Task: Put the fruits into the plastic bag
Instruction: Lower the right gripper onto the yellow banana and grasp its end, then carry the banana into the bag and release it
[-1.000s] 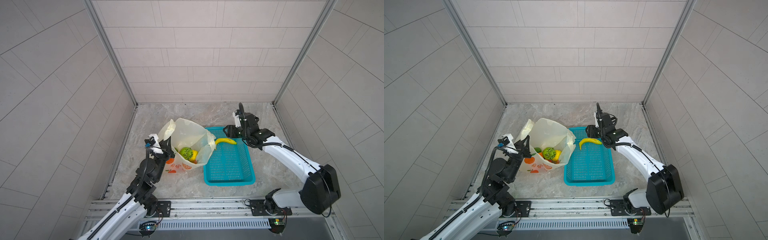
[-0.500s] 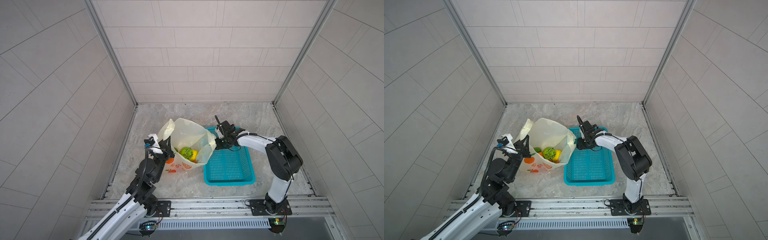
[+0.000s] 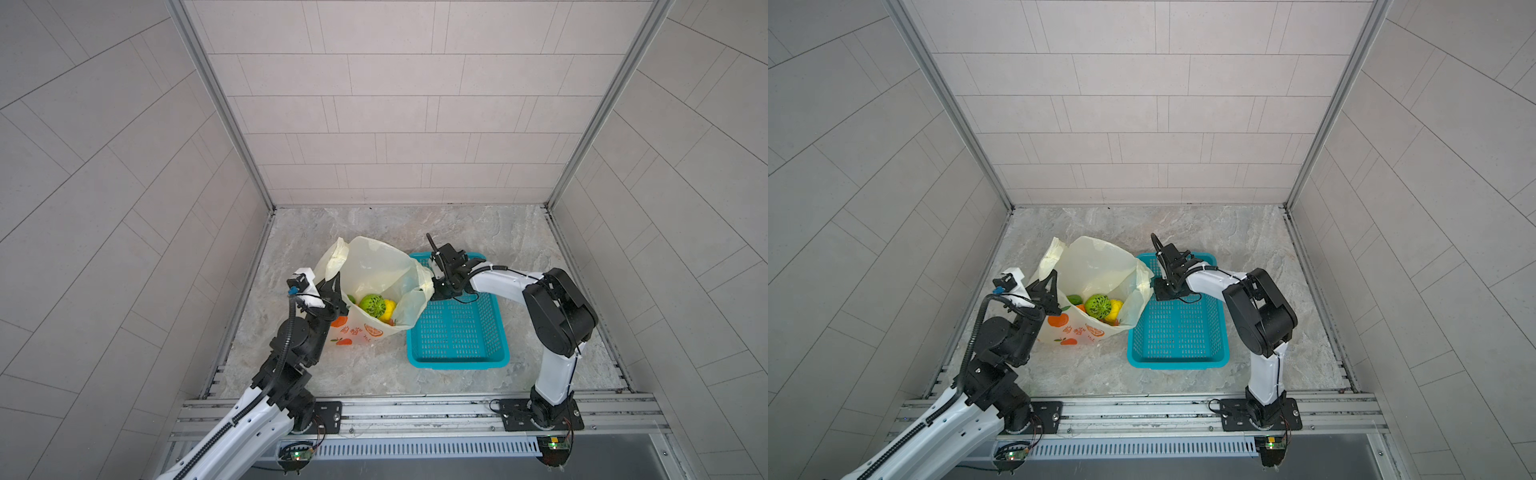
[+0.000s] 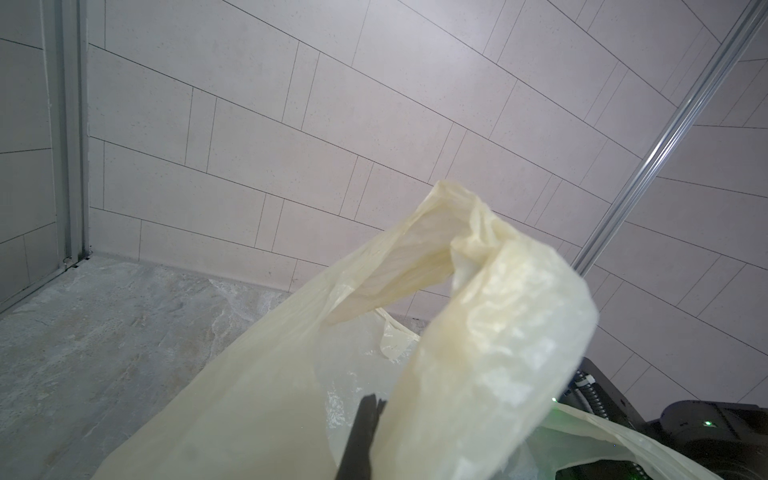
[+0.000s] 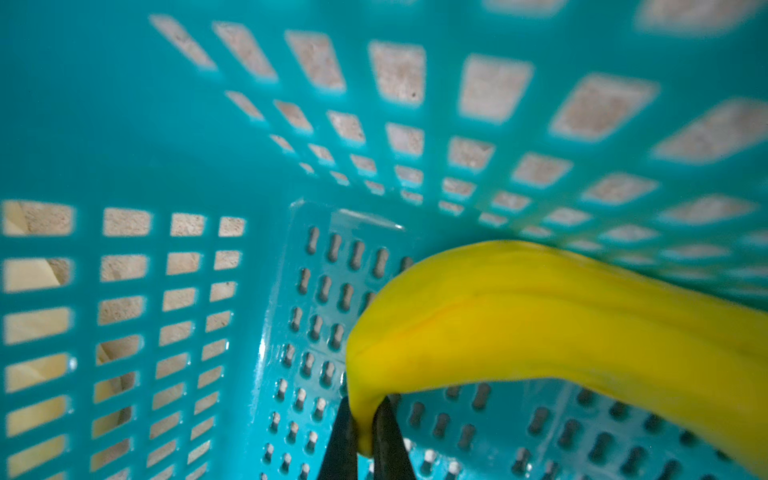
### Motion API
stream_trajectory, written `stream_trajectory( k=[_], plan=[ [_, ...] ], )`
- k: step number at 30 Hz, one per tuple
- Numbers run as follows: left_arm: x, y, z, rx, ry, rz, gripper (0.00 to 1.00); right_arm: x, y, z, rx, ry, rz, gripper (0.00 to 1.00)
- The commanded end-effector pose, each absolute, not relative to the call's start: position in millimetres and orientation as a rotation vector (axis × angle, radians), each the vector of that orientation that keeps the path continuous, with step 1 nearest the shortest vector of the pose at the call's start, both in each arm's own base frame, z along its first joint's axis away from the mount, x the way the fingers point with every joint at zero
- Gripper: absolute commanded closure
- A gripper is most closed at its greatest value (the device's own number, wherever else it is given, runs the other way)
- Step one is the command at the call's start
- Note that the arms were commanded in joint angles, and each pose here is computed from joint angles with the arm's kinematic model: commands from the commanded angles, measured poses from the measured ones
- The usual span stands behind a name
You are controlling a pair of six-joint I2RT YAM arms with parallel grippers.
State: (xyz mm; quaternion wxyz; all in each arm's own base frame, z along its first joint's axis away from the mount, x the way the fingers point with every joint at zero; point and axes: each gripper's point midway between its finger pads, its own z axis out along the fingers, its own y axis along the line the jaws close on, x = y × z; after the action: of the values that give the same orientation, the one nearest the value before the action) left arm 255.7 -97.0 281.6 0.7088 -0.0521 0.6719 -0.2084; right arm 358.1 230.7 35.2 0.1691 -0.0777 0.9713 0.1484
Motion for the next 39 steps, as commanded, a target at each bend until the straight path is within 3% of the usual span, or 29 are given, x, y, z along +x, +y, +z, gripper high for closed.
stream_trajectory(
  k=[1, 9, 15, 20, 23, 27, 34, 39],
  plan=[
    [254.4, -96.2, 282.8, -0.121, 1.48, -0.466, 1.0, 363.4, 224.7, 67.9, -0.231, 2.673, 0.395, 0.99],
    [254.9, -97.4, 281.4, -0.124, 1.484, -0.475, 1.0, 356.5, 226.0, 150.8, -0.241, 2.502, 0.504, 1.0],
    [254.8, -97.9, 281.1, -0.122, 1.485, -0.477, 1.0, 357.6, 240.6, 258.0, -0.347, 2.196, 0.632, 1.0],
    [255.0, -97.7, 281.5, -0.125, 1.484, -0.479, 1.0, 335.5, 275.0, 349.5, -0.52, 1.95, 0.875, 1.0],
    [255.4, -98.1, 280.6, -0.124, 1.486, -0.478, 1.0, 313.1, 307.0, 377.2, -0.644, 1.879, 1.054, 0.99],
    [255.8, -98.6, 282.1, -0.124, 1.484, -0.481, 1.0, 282.1, 353.1, 376.5, -0.805, 1.87, 1.24, 0.98],
    [253.2, -96.0, 282.6, -0.128, 1.483, -0.479, 1.0, 235.2, 417.9, 313.7, -1.079, 2.018, 1.414, 0.97],
    [252.2, -95.2, 281.7, -0.129, 1.483, -0.477, 1.0, 238.6, 431.3, 285.1, -1.128, 2.095, 1.424, 0.97]
  ],
)
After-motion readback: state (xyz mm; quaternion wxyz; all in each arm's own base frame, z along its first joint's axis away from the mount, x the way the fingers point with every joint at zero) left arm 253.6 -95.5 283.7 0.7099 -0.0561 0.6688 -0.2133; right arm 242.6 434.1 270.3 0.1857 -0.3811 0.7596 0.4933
